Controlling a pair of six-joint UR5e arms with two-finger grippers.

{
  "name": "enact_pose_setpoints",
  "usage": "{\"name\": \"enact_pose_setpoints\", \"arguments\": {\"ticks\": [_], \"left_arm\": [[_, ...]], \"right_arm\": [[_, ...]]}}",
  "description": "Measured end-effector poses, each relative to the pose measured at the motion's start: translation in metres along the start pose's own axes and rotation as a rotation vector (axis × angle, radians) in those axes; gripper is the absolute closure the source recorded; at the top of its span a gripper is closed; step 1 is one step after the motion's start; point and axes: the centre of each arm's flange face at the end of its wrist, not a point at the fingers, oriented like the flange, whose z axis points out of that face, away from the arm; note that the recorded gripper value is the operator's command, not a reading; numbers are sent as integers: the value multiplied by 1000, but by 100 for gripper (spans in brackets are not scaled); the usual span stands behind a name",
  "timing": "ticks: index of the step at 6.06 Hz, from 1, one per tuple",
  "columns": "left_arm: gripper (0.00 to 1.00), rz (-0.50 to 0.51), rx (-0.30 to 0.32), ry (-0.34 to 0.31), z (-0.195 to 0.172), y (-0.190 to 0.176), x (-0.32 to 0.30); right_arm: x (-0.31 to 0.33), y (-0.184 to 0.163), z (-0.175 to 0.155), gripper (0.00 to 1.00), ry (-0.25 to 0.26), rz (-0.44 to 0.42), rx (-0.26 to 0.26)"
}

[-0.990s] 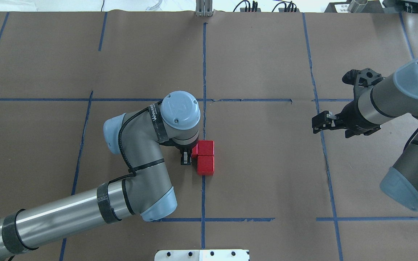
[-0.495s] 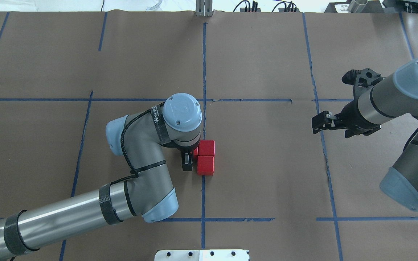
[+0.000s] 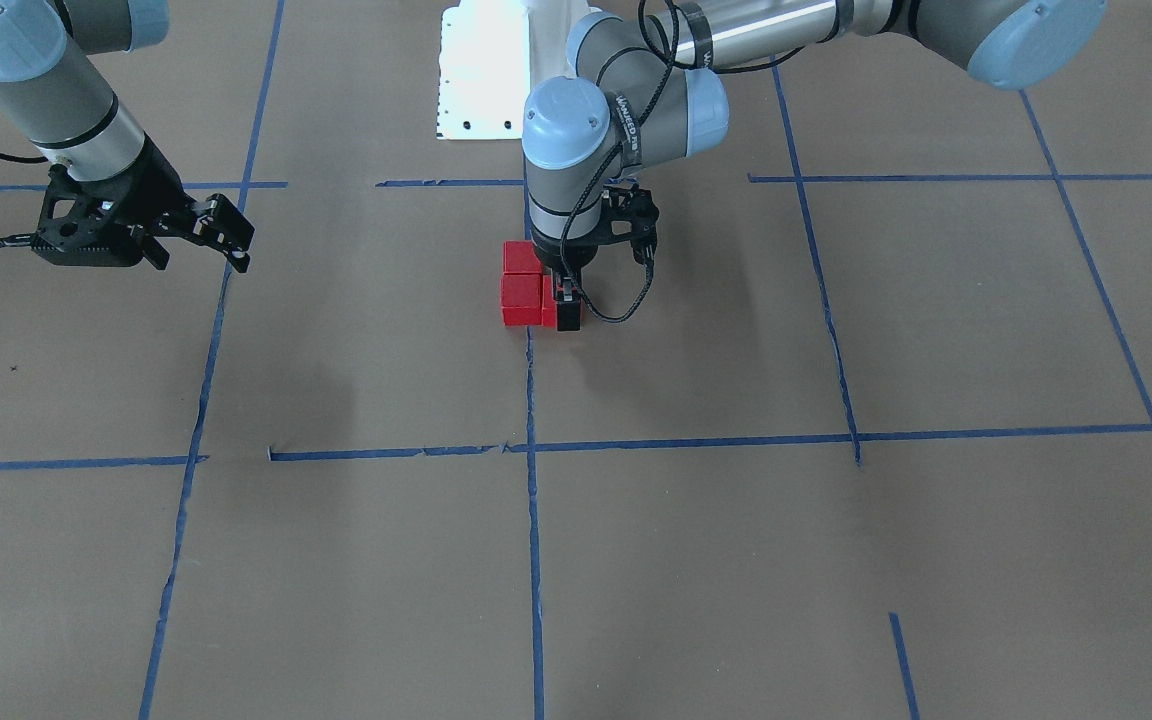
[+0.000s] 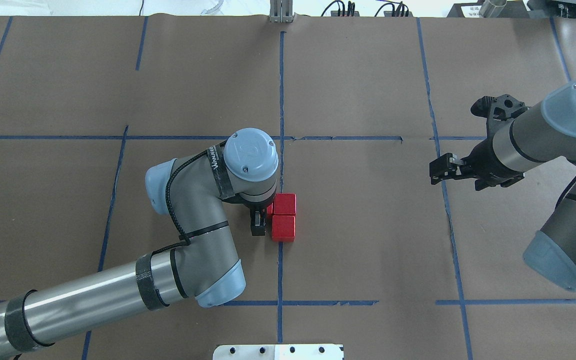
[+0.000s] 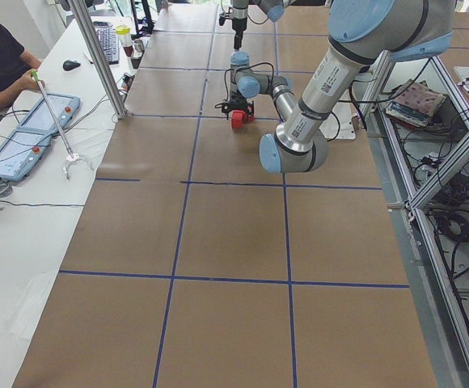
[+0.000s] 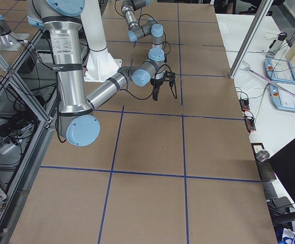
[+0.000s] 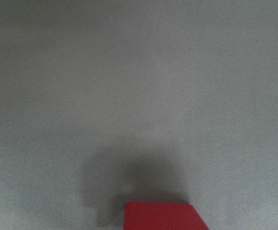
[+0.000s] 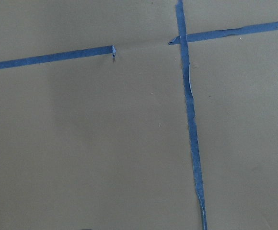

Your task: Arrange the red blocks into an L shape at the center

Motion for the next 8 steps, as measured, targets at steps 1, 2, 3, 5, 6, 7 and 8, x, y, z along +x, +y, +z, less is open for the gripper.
{"name": "enact_pose_setpoints", "arguments": {"ticks": [1, 2, 3, 5, 6, 7, 8], "left_arm": [[0, 42, -57, -14, -33, -21, 9], [0, 97, -110, -17, -64, -46, 11], [0, 160, -138, 1, -87, -71, 11], [0, 298, -135, 51, -128, -141, 22], [0, 427, -99, 61, -135, -186, 35], [0, 608, -73, 32, -134, -248, 48], [0, 780, -65, -3, -134, -320, 55]], "right_arm": [[0, 0, 0, 0, 0, -1, 0], [-1, 0, -2, 0, -4, -3, 2], [-1, -1, -9, 0, -15, -5, 7], [18, -22, -36, 0, -46, 35, 8], [38, -41, -50, 0, -52, 59, 16], [63, -63, -55, 0, -42, 52, 23], [96, -88, -56, 0, -35, 26, 13]]}}
